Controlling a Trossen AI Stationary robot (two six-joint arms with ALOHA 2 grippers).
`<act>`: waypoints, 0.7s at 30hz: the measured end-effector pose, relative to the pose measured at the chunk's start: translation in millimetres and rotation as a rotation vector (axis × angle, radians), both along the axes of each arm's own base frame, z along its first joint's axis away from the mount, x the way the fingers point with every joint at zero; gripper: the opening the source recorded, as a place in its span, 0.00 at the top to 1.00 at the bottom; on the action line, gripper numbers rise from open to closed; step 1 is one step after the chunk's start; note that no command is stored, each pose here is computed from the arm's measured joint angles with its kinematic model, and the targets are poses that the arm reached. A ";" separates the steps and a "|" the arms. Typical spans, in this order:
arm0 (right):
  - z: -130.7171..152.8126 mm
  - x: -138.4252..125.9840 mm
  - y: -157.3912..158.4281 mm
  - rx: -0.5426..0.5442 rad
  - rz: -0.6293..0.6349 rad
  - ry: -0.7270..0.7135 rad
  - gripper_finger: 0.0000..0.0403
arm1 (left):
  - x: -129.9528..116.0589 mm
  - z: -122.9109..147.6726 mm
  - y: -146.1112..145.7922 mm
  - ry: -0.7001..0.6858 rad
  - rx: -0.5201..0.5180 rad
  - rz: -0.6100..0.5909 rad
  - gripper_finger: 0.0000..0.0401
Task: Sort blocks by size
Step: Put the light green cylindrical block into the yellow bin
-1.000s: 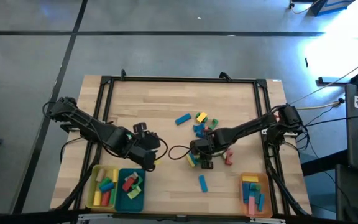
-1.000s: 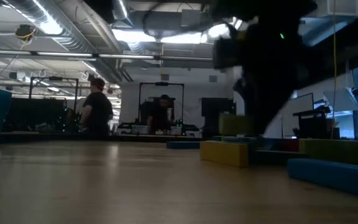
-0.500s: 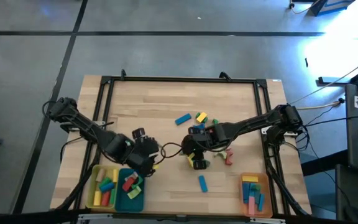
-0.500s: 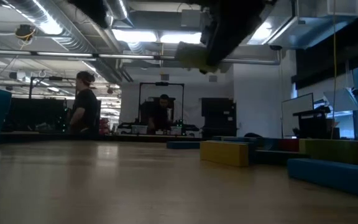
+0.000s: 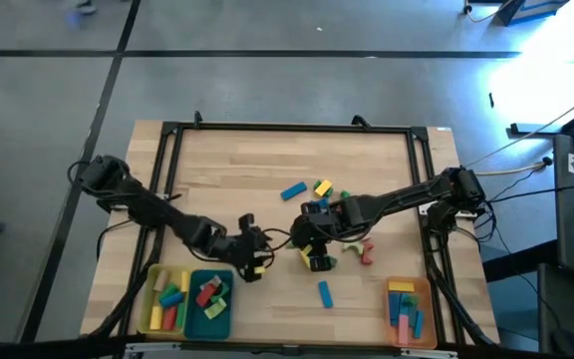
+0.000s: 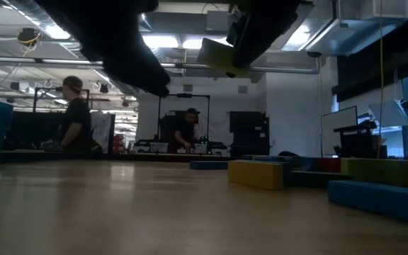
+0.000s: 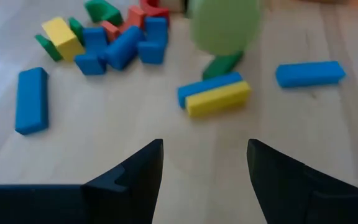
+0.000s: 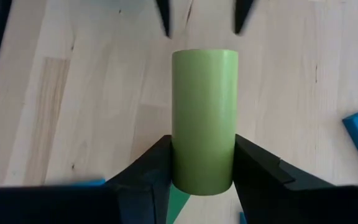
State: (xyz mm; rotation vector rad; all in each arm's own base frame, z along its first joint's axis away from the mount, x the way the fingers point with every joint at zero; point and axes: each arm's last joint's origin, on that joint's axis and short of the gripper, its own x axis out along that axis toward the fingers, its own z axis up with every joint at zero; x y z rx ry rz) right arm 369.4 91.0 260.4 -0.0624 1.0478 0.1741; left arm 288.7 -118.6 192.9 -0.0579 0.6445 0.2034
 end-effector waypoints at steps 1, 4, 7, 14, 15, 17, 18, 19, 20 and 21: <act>0.0 0.1 -0.1 0.000 -0.001 0.000 0.65 | 1.1 -1.4 4.0 -0.005 0.003 0.008 0.48; 0.2 0.4 0.0 0.002 -0.002 -0.005 0.65 | 6.3 -0.3 14.3 -0.021 0.017 0.027 0.48; 0.4 0.6 0.0 0.002 -0.002 -0.007 0.65 | 12.2 4.0 19.3 -0.070 -0.014 0.021 0.48; 1.0 1.2 -1.8 -0.038 -0.057 -0.023 0.65 | 18.6 10.5 18.9 -0.123 -0.088 -0.095 0.48; 1.2 1.5 -1.7 -0.038 -0.057 -0.027 0.65 | 18.9 10.9 18.9 -0.126 -0.079 -0.102 0.48; 2.0 2.7 -1.5 -0.036 -0.059 -0.042 0.65 | 20.2 13.2 18.5 -0.151 -0.070 -0.112 0.48; 2.4 3.4 -1.3 -0.033 -0.058 -0.051 0.65 | 21.0 14.7 18.2 -0.168 -0.067 -0.117 0.48; 3.0 3.9 -1.1 -0.028 -0.056 -0.056 0.65 | 21.6 15.9 18.2 -0.180 -0.063 -0.120 0.48; 3.2 4.1 -0.7 -0.020 -0.051 -0.059 0.65 | 22.5 17.1 18.7 -0.193 -0.058 -0.123 0.48; 3.3 4.2 -0.3 -0.012 -0.046 -0.058 0.65 | 23.1 17.9 19.2 -0.202 -0.057 -0.123 0.48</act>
